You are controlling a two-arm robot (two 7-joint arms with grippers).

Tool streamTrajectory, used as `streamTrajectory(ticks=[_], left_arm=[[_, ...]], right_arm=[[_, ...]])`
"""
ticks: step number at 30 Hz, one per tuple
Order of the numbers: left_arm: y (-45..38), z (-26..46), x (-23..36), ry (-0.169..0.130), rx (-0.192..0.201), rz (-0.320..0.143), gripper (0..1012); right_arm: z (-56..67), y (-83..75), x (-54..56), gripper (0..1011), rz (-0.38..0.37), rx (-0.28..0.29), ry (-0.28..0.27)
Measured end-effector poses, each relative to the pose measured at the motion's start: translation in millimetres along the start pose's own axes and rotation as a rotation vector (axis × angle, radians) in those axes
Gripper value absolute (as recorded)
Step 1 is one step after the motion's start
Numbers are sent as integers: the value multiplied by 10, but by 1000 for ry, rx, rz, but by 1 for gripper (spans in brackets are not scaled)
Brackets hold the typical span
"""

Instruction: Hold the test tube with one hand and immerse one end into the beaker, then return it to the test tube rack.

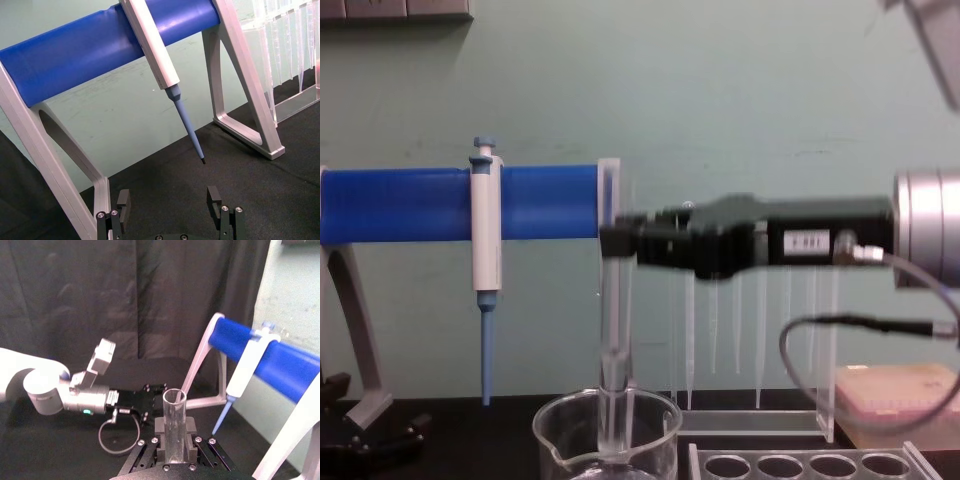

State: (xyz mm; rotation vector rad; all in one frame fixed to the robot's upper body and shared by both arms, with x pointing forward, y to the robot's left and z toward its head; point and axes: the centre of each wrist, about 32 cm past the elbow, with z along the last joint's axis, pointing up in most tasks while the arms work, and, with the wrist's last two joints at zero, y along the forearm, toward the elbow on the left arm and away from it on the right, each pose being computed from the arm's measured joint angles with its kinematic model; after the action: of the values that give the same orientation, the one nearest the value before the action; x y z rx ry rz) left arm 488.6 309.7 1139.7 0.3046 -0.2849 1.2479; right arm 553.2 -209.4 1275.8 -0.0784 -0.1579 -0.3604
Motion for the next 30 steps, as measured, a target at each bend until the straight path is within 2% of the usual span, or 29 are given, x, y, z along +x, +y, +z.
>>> streamTrajectory(ticks=[12,20,30], left_arm=[[0,0,0,0,0,0,1000],[0,0,0,0,0,0,1000],[0,0,0,0,0,0,1000]], right_arm=[[-384,55,-102,231,13,-51,29],[-515,47,-114,233,-5,-46,36],[-580,49,-111,233,-12,-45,46]])
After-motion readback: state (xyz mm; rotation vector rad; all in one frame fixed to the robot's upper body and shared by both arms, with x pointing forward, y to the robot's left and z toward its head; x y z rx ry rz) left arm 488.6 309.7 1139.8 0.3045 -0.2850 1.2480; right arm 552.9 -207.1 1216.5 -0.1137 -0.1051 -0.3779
